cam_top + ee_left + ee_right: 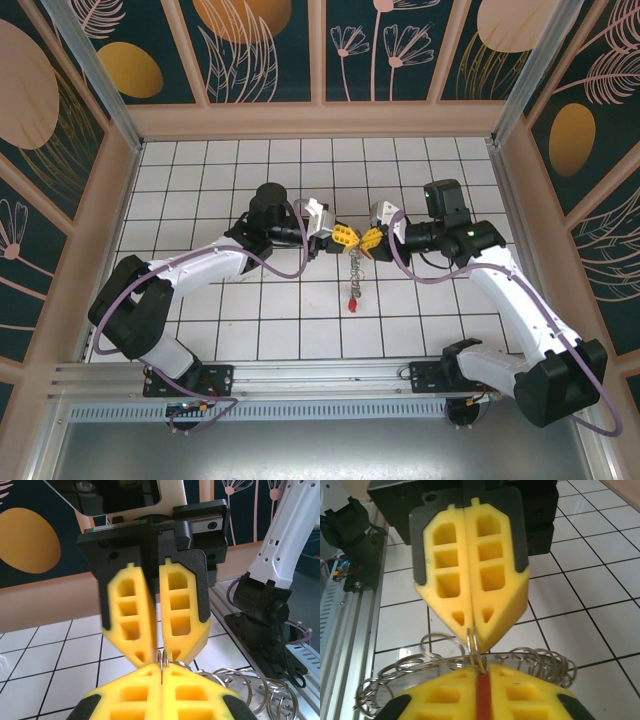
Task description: Put the keys on the keyring
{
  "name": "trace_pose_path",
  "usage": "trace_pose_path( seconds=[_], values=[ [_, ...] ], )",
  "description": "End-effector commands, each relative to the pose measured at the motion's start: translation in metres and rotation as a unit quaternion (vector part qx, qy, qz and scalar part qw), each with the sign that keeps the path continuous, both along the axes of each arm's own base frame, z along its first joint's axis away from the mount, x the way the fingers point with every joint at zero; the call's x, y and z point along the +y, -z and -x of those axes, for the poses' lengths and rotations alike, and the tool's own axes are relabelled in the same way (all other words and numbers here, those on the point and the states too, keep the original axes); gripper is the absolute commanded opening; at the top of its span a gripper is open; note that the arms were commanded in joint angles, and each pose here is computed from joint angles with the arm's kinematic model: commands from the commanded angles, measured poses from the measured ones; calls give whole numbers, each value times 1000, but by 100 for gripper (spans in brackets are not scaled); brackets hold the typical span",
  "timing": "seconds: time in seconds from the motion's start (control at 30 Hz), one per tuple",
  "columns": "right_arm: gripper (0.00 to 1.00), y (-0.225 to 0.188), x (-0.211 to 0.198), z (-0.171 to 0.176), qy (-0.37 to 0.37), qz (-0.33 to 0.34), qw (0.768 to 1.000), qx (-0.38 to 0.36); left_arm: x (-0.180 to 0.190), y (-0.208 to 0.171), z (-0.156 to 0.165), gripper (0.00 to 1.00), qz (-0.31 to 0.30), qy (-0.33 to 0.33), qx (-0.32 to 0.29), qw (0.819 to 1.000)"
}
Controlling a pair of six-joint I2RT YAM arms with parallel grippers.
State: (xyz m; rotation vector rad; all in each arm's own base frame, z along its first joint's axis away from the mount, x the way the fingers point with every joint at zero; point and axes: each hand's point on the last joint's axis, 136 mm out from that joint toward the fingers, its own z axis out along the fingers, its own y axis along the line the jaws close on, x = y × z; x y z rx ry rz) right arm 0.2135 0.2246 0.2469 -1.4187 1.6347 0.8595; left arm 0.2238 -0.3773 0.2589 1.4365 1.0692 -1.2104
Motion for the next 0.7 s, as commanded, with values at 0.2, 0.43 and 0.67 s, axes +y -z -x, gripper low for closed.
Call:
trace_pose_path(
  seconds=[0.2, 0.43, 0.67],
  values=[
    [15, -11, 10, 7, -37, -27, 999, -19, -2, -17, 5, 0, 27, 25, -24, 999],
    [7, -12, 16, 7, -43, -29, 998, -33, -3, -18, 5, 0, 31, 27, -21, 999],
    [0, 1, 6, -1, -14, 18, 999, -47, -4, -19, -6, 14, 2, -3, -21, 1000]
  ],
)
